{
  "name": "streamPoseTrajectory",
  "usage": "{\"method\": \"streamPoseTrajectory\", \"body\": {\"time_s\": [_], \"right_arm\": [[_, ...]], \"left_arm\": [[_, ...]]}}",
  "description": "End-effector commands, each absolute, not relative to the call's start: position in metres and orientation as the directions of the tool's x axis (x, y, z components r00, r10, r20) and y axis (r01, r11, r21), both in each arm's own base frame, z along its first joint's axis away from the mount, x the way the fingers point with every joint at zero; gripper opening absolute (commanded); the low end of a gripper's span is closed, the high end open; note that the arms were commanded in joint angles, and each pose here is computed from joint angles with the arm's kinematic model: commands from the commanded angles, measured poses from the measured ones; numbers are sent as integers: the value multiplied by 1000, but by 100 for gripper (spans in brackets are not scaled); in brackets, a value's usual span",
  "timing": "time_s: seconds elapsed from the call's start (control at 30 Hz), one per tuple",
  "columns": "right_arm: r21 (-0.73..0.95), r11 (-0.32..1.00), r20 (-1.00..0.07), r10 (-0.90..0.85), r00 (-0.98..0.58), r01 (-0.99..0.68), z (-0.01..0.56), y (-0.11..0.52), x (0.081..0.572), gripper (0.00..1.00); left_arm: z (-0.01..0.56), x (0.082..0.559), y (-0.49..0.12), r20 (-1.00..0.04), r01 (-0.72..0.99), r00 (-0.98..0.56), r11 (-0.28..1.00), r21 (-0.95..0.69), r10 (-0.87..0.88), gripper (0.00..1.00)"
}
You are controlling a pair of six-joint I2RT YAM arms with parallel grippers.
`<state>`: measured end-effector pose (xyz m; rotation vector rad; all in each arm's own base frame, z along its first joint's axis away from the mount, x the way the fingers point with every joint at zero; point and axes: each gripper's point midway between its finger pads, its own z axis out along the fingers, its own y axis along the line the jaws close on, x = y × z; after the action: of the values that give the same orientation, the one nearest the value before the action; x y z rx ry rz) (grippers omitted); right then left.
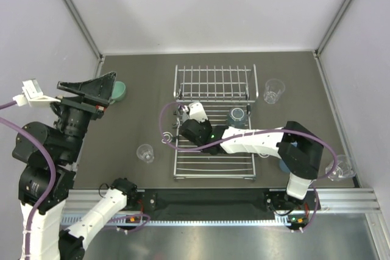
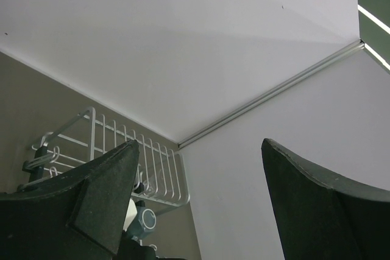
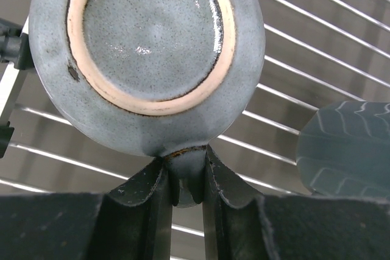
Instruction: Load the cups into the dish rack
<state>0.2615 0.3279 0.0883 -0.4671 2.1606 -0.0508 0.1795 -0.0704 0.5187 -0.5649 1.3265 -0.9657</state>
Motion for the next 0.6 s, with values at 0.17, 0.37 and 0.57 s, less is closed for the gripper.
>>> {"method": "streamPoseTrajectory", "body": {"time_s": [0.17,0.37,0.57], "right_arm": [[-67,976,-884,-155,-440,-209,138,354,297,9],[-73,977,-889,-154,-432,-198,141,354,305,16],[-80,976,-889,-162,-428,-202,142,356,308,32]], "left_arm": [[522,183,-76,-548,284,-49,514,-809,-835,86],[520,183,-76,-548,279,-50,515,-811,-835,86],[518,183,-78,-549,281,-60,514,-811,-834,86]]}}
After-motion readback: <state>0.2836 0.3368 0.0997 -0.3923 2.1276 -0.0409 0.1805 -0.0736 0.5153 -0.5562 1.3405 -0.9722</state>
